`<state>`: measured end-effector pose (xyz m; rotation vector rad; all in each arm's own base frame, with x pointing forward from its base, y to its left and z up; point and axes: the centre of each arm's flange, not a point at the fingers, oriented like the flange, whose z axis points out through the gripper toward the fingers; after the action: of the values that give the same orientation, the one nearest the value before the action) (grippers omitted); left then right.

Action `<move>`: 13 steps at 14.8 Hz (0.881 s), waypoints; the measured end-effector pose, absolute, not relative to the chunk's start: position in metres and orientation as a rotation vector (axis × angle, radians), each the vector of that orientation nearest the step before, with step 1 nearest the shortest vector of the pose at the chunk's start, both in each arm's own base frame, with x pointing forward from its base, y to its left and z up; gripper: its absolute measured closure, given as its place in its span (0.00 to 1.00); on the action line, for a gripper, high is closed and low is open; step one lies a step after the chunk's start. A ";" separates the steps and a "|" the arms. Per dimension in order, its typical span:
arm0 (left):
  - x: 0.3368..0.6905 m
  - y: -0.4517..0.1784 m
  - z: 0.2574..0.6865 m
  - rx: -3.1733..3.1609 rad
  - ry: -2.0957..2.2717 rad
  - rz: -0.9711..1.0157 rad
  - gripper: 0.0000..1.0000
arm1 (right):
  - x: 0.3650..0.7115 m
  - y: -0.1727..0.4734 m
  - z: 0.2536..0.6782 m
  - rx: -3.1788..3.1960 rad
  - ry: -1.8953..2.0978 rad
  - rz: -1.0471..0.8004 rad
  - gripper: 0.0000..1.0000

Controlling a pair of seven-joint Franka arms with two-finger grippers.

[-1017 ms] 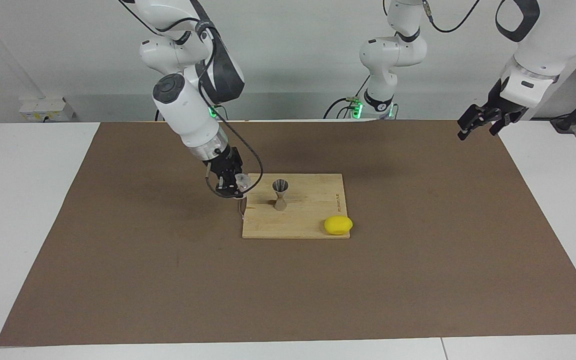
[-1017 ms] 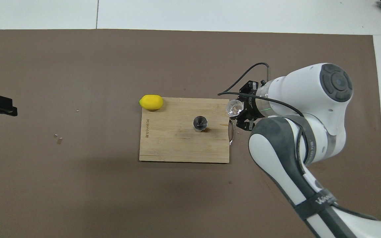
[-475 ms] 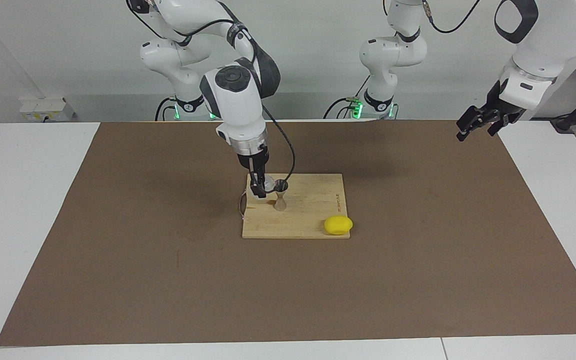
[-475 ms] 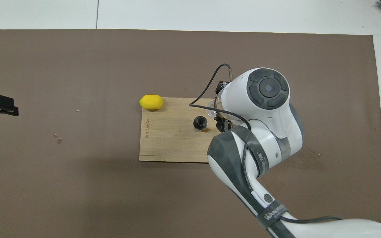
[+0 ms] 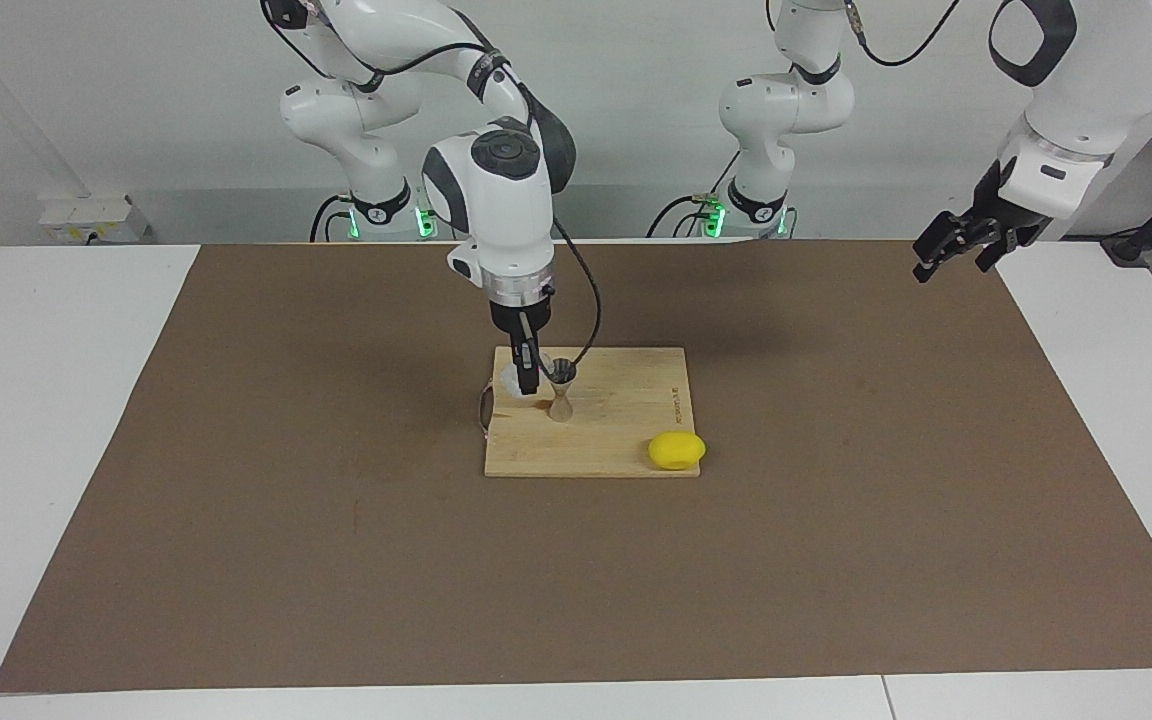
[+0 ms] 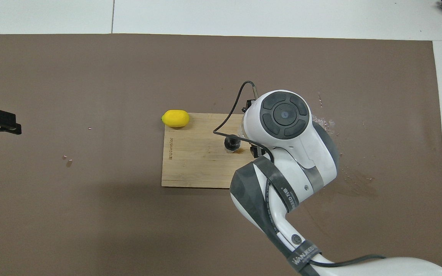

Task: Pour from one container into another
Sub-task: 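Tilt the glass with the right gripper to pour into the jigger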

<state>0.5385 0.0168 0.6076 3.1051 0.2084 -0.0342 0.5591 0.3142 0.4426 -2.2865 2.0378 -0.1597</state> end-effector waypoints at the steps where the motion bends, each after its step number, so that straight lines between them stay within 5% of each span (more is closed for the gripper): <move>1: 0.538 0.017 0.608 3.105 0.208 -0.034 0.00 | 0.556 0.319 0.442 -2.315 2.019 -0.190 0.49; 13: 0.538 0.016 0.608 3.105 0.208 -0.034 0.00 | 0.538 0.337 0.425 -2.501 1.895 -0.413 0.49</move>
<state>0.5385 0.0165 0.6076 3.1051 0.2083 -0.0342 0.5380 0.3372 0.4246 -2.5009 1.8954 -0.4127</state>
